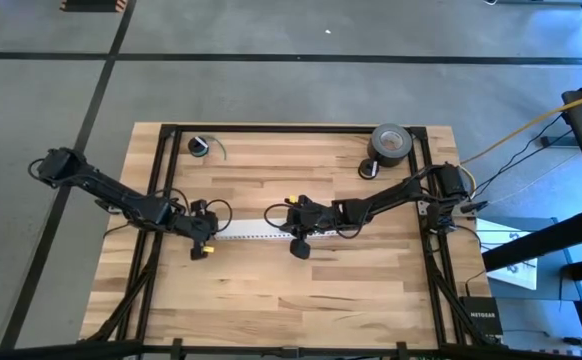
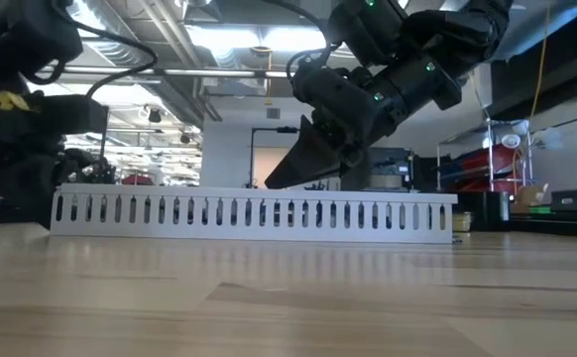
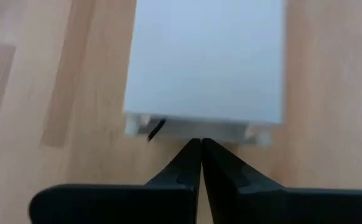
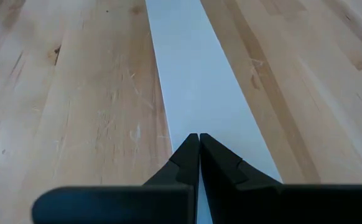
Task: Ziptie cables
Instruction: Close the white cable duct
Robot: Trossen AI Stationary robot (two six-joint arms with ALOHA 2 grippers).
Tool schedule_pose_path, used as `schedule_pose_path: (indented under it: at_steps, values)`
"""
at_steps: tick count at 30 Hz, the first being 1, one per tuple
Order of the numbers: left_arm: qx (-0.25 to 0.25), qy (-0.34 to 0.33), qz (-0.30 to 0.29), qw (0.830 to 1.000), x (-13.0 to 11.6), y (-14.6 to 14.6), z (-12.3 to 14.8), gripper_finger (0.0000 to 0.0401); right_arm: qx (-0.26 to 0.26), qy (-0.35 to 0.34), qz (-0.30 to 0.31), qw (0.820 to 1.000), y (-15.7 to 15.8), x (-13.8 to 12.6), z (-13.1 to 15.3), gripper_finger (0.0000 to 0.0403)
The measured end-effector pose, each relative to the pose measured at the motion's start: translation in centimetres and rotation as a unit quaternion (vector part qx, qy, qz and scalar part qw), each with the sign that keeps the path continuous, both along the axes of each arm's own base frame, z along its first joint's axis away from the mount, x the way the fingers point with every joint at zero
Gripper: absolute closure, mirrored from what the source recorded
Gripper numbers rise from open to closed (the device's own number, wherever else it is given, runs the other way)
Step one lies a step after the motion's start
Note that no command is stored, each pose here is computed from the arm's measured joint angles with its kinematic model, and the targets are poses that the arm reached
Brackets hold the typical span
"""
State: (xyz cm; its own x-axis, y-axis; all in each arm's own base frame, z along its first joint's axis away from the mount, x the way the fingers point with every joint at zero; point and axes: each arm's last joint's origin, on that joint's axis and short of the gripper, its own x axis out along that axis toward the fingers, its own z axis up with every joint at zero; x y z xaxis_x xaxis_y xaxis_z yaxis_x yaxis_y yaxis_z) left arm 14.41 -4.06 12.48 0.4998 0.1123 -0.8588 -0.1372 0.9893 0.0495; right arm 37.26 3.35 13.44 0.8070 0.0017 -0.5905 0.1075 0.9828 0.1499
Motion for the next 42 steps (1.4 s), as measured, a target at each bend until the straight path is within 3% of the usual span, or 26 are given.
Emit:
schedule_pose_path:
  at_steps: [14, 26, 32, 42]
  values:
    - [-0.021, -0.066, 0.007, 0.998, -0.5, 0.2, -1.9, 0.0401, 0.015, -0.006, 0.002, 1.0, 0.3, 2.2, -1.5, 0.0403]
    - [-0.019, -0.077, 0.004, 0.997, -0.4, 0.2, -1.9, 0.0401, 0.027, 0.004, 0.017, 0.999, 0.5, 4.2, -3.2, 0.0403]
    - [-0.02, -0.079, 0.007, 0.997, -0.4, 0.2, -1.9, 0.0401, 0.027, 0.049, 0.017, 0.998, 0.5, 5.9, -3.4, 0.0403]
    - [-0.021, -0.081, 0.008, 0.996, -0.3, 0.1, -1.9, 0.0401, 0.038, 0.033, 0.023, 0.998, -0.2, 6.5, -3.7, 0.0403]
